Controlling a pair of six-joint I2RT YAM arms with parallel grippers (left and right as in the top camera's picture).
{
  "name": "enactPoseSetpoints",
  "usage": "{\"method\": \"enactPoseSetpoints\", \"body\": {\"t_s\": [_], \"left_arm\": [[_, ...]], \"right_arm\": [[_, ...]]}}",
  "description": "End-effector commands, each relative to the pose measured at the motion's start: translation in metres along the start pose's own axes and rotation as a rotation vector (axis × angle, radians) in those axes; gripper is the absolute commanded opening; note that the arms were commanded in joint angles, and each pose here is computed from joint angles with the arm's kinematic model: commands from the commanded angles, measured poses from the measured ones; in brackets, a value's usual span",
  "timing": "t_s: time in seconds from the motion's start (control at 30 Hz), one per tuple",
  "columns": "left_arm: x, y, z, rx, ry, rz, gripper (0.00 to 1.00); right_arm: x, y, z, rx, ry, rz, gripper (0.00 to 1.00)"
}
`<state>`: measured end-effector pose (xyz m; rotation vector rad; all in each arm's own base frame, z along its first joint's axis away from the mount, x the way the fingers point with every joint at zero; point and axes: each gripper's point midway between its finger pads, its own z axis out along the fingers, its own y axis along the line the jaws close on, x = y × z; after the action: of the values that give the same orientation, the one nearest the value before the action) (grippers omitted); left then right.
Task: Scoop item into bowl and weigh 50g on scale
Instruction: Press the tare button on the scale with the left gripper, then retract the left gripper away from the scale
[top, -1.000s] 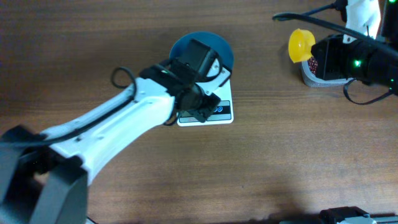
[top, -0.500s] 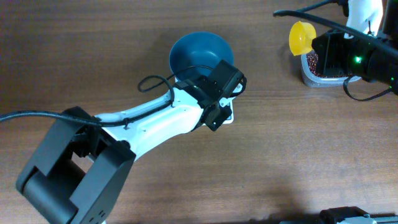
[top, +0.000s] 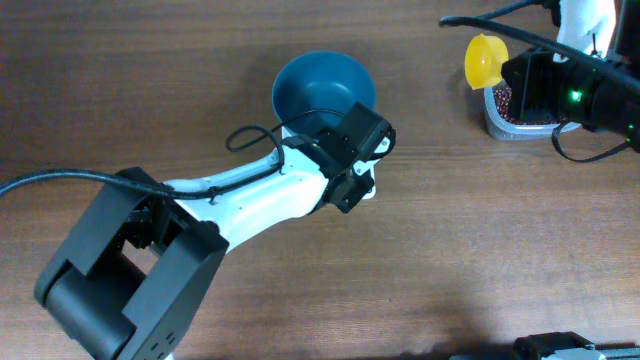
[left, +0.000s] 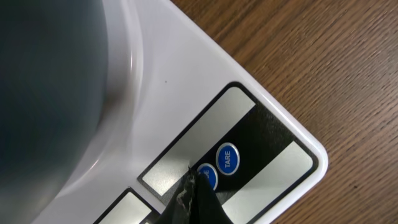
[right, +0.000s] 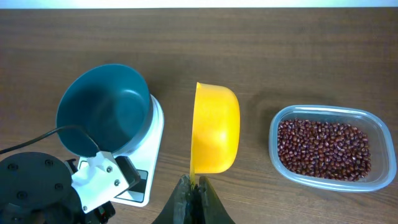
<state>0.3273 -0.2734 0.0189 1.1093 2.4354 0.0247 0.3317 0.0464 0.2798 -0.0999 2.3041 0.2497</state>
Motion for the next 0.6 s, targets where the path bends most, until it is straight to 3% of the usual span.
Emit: {"method": "enactPoseSetpoints", "body": {"t_s": [0.0, 0.3, 0.43, 0.5, 0.57], "left_arm": [[0.032, -0.006, 0.022, -0.005, 0.093, 0.006, 0.0], [0.047, 0.001, 0.016, -0.042, 0.162, -0.012, 0.0], [0.006, 0.016, -0.093, -0.012, 0.011, -0.04, 0.0], [0.002, 0.007, -0.153, 0.089, -0.096, 0.02, 0.0], [0.011, 0.022, -0.208, 0.064, -0.192, -0.008, 0.0]], "right_arm": [[-0.006, -0.002, -0.004, 0.011, -0.019, -0.011, 0.04], [-0.006, -0.002, -0.004, 0.011, -0.018, -0.011, 0.04], [-0.006, -0.002, -0.004, 0.011, -0.017, -0.011, 0.04], [-0.006, -0.002, -0.004, 0.012, -0.019, -0.011, 0.04], [-0.007, -0.002, -0.004, 0.012, -0.021, -0.011, 0.04]]}}
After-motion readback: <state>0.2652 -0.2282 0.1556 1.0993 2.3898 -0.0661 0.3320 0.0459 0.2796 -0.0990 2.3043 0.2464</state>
